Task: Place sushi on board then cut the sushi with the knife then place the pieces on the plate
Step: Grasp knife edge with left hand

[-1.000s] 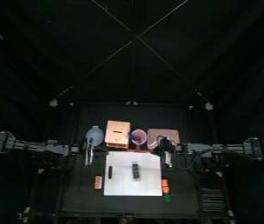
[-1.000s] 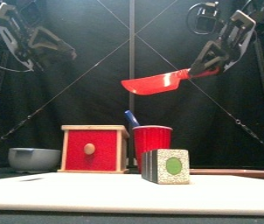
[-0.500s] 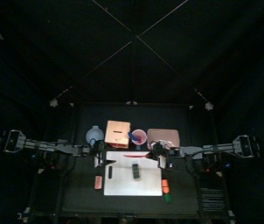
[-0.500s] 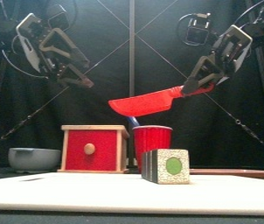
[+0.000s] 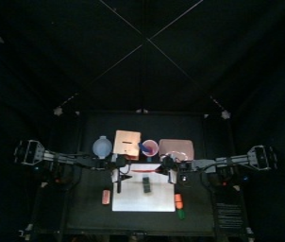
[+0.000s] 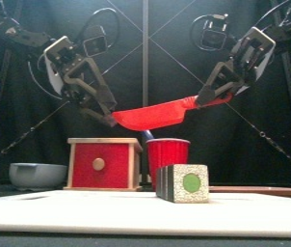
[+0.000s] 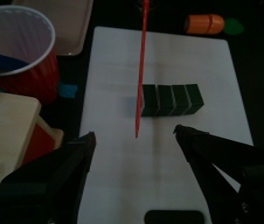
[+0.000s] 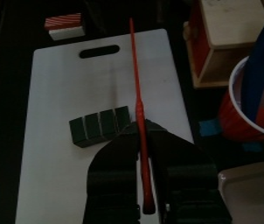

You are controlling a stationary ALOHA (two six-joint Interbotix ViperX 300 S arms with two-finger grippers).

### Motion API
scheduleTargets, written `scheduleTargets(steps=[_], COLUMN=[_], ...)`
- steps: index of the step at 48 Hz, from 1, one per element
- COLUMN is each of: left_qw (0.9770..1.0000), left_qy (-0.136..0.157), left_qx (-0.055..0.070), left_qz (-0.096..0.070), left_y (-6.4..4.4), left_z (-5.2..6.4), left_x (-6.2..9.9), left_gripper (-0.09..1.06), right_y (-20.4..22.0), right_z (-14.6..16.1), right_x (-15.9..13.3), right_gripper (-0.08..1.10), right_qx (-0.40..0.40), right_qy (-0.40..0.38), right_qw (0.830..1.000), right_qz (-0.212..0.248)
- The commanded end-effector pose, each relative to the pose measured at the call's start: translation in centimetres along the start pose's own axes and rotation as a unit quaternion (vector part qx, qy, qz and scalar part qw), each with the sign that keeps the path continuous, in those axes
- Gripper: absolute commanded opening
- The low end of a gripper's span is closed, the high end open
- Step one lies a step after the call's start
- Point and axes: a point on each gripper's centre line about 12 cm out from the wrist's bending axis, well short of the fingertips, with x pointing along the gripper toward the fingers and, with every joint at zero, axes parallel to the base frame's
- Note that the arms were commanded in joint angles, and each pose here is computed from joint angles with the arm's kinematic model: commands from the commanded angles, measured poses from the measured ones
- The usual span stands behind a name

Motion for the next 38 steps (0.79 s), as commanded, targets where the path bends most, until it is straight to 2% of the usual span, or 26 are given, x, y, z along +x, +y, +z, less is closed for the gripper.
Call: scheduleTargets(steps=[1, 7, 19, 22, 28, 32, 38], left_qw=[1.0000, 0.9996, 0.9995, 0.9993, 0.9986, 0.9980, 0.9978], left_qy=[0.004, 0.026, 0.033, 0.037, 0.040, 0.042, 0.043], left_qx=[0.000, 0.001, 0.004, 0.010, 0.035, 0.045, 0.050], left_qz=[0.002, 0.002, 0.000, 0.000, -0.005, -0.007, -0.008], left_y=[0.1, 0.1, -0.1, -0.2, -0.6, -0.8, -0.9], left_z=[1.4, 1.4, 1.6, 1.5, 1.4, 1.3, 1.3], left_x=[0.8, 1.5, 2.5, 2.7, 3.2, 3.4, 3.5], left_gripper=[1.02, 1.02, 1.02, 1.02, 1.02, 1.02, 1.01], right_y=[0.4, 0.8, 1.1, 1.3, 1.4, 1.5, 1.5], right_z=[1.2, 0.9, 0.6, 0.6, 0.6, 0.6, 0.5], right_x=[0.0, 0.6, 1.4, 1.4, 1.5, 1.4, 1.4], right_gripper=[0.34, 0.34, 0.34, 0.34, 0.34, 0.34, 0.34], right_qx=[0.000, -0.004, -0.007, -0.009, -0.009, -0.009, -0.008], right_qy=[-0.017, -0.010, 0.002, 0.001, 0.002, 0.002, 0.003], right_qw=[1.000, 1.000, 1.000, 1.000, 1.000, 1.000, 1.000], right_qz=[0.006, 0.010, 0.014, 0.016, 0.017, 0.018, 0.018])
